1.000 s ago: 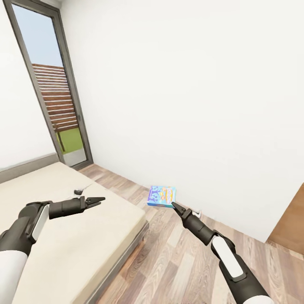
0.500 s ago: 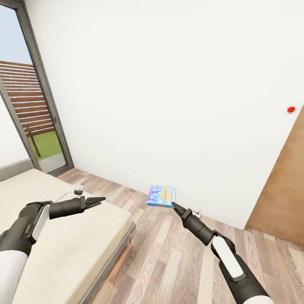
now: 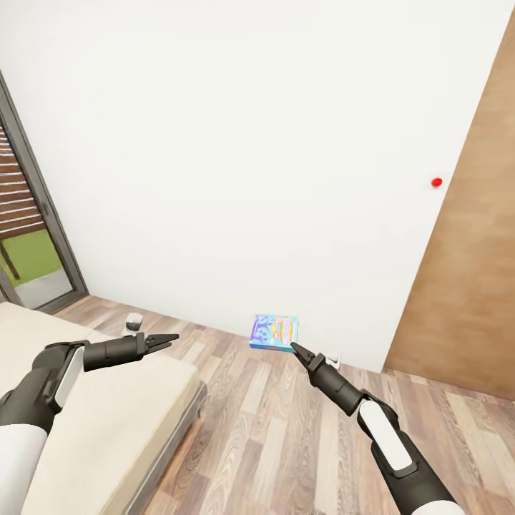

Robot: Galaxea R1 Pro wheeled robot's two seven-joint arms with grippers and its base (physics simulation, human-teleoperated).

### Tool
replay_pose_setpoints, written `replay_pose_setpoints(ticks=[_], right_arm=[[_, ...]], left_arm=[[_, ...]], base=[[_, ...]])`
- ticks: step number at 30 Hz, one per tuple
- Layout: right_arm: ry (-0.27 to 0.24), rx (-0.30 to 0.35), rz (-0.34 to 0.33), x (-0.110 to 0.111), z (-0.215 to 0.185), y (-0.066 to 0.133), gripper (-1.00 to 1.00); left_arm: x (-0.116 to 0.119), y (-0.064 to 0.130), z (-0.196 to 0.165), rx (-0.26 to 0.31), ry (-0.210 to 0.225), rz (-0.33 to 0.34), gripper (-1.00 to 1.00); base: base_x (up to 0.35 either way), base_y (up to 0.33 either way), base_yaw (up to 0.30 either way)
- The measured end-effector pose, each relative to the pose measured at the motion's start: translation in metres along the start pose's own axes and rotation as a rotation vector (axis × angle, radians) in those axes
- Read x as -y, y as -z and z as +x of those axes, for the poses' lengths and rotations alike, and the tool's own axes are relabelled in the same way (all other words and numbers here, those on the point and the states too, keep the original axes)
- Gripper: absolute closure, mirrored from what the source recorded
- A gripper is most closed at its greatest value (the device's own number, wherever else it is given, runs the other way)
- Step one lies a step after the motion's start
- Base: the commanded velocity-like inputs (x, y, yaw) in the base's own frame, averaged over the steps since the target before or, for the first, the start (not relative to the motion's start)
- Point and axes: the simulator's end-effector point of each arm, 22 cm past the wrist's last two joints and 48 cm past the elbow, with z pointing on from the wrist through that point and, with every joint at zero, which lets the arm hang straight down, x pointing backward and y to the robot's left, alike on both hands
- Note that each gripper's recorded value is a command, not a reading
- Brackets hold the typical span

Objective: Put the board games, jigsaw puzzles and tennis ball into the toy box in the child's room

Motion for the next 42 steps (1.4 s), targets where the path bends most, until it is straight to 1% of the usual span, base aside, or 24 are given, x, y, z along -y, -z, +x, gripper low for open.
replay_pose_setpoints(ticks=[5, 14, 42], right_arm=[[0.0, 0.001, 0.001, 0.0, 0.0, 0.0, 1.0], [-0.012, -0.003, 0.017, 0.008, 0.003, 0.001, 1.0], [-0.016, -0.001, 0.021, 0.011, 0.002, 0.002, 1.0]], left_arm=[[0.0, 0.0, 0.0, -0.001, 0.0, 0.0, -1.0], [0.0, 0.0, 0.001, -0.002, 0.0, -0.001, -1.0], [0.0, 0.001, 0.0, 0.001, 0.001, 0.0, -1.0]], base=[[0.0, 0.0, -0.28], [0.0, 0.0, -0.28], [0.0, 0.0, -0.28]])
